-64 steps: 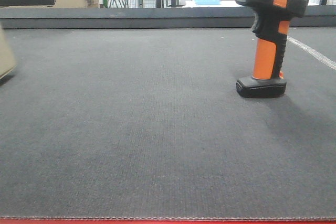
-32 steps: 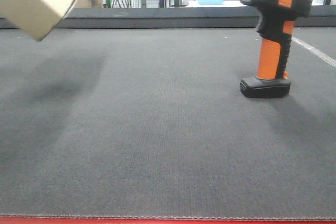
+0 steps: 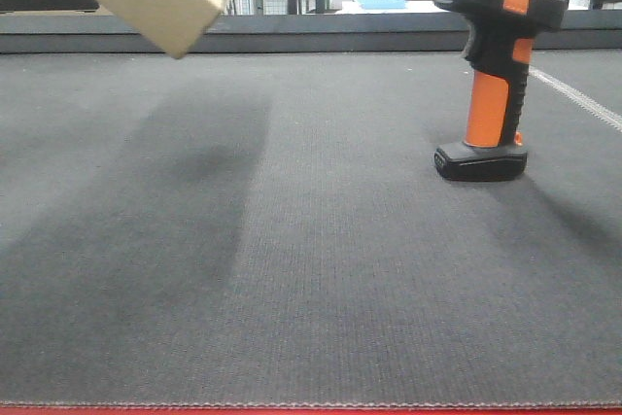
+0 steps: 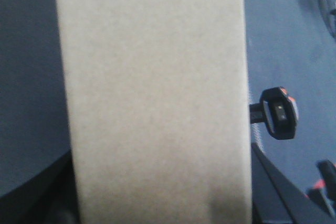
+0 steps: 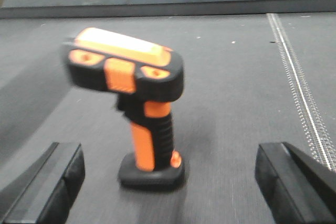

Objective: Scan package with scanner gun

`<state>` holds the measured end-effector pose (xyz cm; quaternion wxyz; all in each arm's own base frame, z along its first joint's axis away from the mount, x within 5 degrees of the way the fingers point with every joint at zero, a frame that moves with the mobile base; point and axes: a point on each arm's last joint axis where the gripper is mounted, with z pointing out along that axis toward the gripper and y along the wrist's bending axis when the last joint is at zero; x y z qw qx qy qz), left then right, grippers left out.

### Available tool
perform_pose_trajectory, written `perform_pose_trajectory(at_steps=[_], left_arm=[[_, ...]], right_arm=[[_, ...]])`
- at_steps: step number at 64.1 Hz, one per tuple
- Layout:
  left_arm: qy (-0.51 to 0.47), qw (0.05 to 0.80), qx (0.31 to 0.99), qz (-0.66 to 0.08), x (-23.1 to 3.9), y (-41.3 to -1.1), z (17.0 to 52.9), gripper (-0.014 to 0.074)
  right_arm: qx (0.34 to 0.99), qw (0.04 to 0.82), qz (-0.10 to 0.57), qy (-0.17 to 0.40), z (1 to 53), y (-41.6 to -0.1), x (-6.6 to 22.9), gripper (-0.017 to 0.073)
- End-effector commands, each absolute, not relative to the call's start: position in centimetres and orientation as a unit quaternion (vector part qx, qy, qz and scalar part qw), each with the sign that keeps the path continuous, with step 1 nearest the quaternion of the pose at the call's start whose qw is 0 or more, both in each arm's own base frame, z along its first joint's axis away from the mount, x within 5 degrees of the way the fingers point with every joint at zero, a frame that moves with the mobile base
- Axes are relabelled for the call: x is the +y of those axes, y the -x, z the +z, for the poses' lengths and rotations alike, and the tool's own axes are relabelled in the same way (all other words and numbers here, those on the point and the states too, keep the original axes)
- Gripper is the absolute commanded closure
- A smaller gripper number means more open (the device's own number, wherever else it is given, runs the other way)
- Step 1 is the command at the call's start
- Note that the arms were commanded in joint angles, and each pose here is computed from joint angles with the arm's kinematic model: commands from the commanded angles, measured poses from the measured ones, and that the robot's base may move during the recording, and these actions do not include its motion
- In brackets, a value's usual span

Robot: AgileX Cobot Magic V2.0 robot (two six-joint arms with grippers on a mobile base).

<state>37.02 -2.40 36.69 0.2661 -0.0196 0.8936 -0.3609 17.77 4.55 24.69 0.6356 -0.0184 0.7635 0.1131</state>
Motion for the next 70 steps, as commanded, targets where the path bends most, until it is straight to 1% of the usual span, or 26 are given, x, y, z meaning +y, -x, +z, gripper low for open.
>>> perform_pose_trajectory(at_steps=[1, 9, 17, 20, 27, 33, 44, 55, 70], left_arm=[[0.027, 0.253, 0.888, -0.384, -2.8, -37.6, 36.1, 0.0705], [0.030, 0.243, 0.890, -0.385, -2.7, -38.0, 35.4, 0.0705], [0.031, 0.235, 0.892, -0.384, -2.7, -38.2, 34.9, 0.0705], [0.032, 0.232, 0.893, -0.384, -2.7, -38.3, 34.7, 0.0705], [0.031, 0.232, 0.894, -0.383, -2.7, -38.3, 34.7, 0.0705], [0.031, 0.232, 0.894, -0.383, -2.7, -38.3, 34.7, 0.0705], [0.031, 0.232, 0.894, -0.383, -2.7, -38.3, 34.7, 0.0705], [0.031, 0.232, 0.894, -0.383, -2.7, -38.3, 34.7, 0.0705], [0.031, 0.231, 0.894, -0.382, -2.7, -38.3, 34.7, 0.0705]], right_arm=[[0.747, 0.655, 0.113, -0.002, 24.1, -19.1, 4.7, -0.0009], [0.753, 0.646, 0.127, -0.004, 22.8, -20.1, 5.7, -0.0009], [0.745, 0.649, 0.151, 0.023, 22.2, -20.5, 7.8, -0.0009], [0.751, 0.641, 0.157, 0.010, 21.9, -20.9, 8.4, -0.0009], [0.755, 0.636, 0.156, -0.033, 21.5, -21.7, 8.6, -0.0009], [0.746, 0.647, 0.152, -0.035, 21.5, -22.6, 8.9, -0.0009], [0.754, 0.639, 0.147, -0.038, 21.0, -24.3, 9.7, -0.0009], [0.756, 0.636, 0.137, -0.073, 20.3, -25.7, 9.9, -0.0009], [0.753, 0.642, 0.126, -0.073, 19.5, -26.4, 10.1, -0.0009]])
